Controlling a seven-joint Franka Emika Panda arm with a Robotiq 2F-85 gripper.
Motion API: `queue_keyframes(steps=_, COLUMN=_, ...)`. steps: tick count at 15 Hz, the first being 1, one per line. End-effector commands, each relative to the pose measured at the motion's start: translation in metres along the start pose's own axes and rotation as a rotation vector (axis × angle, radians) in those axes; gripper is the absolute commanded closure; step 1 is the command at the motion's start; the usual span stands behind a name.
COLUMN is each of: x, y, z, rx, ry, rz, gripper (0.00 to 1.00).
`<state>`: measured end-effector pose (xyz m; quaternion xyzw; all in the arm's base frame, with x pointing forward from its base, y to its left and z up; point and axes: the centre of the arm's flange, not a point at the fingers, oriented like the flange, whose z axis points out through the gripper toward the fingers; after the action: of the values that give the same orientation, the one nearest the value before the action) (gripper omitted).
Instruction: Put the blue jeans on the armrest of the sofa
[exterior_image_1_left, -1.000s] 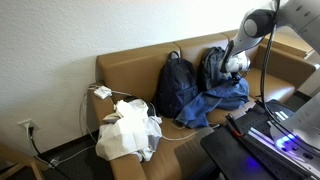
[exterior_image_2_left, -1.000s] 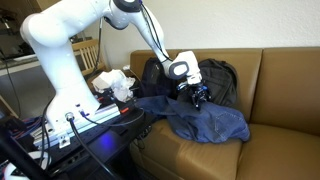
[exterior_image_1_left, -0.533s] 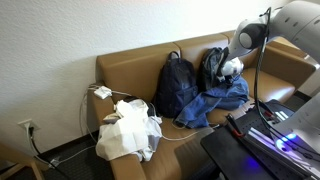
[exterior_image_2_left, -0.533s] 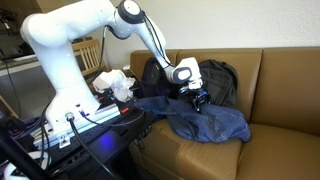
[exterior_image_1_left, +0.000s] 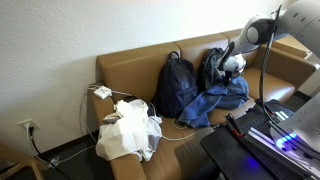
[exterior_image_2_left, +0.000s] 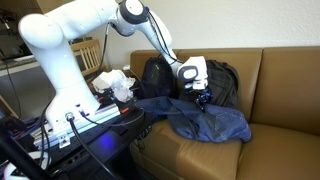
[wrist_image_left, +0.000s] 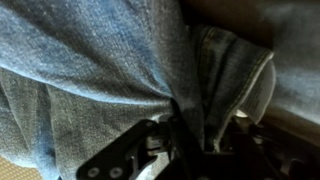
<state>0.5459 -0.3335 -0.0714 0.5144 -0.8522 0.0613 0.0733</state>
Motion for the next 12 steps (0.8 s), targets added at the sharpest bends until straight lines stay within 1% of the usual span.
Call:
queue_keyframes(steps=1, x=0.050, y=-0.003, z=-0.071, rx=0.025, ry=-0.147, rz=0.054, gripper=0.95)
queue_keyframes(steps=2, x=0.059, y=-0.002, z=-0.085, rx=0.048, ry=-0.173, rz=0.048, gripper=0.95)
queue_keyframes(steps=3, x=0.067, y=0.001, z=-0.101, rx=0.063, ry=-0.209, rz=0.019, gripper=0.97)
queue_keyframes(steps=4, x=0.076, y=0.003, z=-0.117, rx=0.084, ry=-0.248, rz=-0.025, gripper=0.95)
queue_keyframes(steps=5, x=0.080, y=0.008, z=-0.133, rx=0.099, ry=-0.272, rz=-0.071, gripper=0.95)
queue_keyframes(steps=10, x=0.094, y=0.038, z=-0.207, rx=0.270, ry=-0.381, rz=-0.265, gripper=0.95)
queue_keyframes(steps=11, x=0.094, y=0.045, z=-0.223, rx=0.304, ry=-0.415, rz=-0.287, gripper=0.95)
queue_keyframes(steps=12, x=0.093, y=0.050, z=-0.241, rx=0.314, ry=-0.472, rz=-0.293, gripper=0.95)
